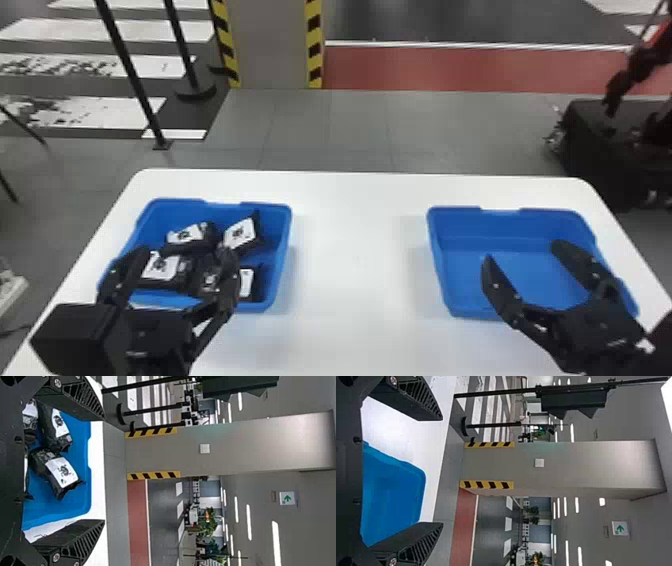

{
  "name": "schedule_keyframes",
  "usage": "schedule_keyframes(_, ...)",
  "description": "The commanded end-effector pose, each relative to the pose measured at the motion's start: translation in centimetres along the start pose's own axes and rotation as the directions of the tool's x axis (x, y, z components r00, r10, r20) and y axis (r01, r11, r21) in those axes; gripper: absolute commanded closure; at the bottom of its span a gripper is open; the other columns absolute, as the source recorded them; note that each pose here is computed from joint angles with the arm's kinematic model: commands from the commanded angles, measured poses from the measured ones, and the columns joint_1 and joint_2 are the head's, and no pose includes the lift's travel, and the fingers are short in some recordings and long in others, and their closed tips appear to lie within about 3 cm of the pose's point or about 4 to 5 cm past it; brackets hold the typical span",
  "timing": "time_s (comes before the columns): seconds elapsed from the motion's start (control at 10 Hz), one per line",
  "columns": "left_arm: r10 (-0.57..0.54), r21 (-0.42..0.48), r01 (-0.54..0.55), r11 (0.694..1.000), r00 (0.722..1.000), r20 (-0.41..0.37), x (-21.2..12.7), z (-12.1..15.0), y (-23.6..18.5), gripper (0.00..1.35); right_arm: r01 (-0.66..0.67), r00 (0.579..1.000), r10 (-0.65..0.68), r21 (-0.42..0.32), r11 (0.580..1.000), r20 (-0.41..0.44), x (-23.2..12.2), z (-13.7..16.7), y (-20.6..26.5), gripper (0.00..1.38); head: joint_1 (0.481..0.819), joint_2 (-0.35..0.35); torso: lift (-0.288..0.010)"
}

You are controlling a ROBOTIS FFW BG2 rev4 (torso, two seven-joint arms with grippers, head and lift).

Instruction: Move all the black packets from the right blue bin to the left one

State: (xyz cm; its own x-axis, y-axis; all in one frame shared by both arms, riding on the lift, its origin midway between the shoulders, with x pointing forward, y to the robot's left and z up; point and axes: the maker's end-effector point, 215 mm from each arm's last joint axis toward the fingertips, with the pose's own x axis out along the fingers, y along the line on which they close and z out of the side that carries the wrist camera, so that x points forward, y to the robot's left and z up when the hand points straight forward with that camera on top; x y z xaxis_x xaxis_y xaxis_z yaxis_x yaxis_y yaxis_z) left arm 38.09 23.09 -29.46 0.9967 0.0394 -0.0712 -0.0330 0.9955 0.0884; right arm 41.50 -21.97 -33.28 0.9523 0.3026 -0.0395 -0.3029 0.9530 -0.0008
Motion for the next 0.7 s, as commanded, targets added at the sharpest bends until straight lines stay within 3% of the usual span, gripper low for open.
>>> schedule_keyframes(0.0,0.014,-0.008,-0.014,1.000,0.999,0.038,-0.1,0.1,0.4,0.11,0.003,1.000,-0.003,0.001,1.000,0.003,0.0,0.1,-0.1,0.07,0.695,0.017,-0.110)
schedule_keyframes(0.2,0.040,0.003,-0.040,0.999,0.996,0.081,0.0,0.5,1.3,0.11,0.001,1.000,-0.001,0.000,1.000,0.013,0.0,0.7,0.0,0.07,0.695,0.026,-0.110)
schedule_keyframes(0.6,0.035,-0.009,-0.035,0.999,0.995,0.096,0.3,0.3,1.0,0.11,0.007,1.000,-0.007,0.002,1.000,0.026,0.3,1.6,0.0,0.08,0.695,0.031,-0.110)
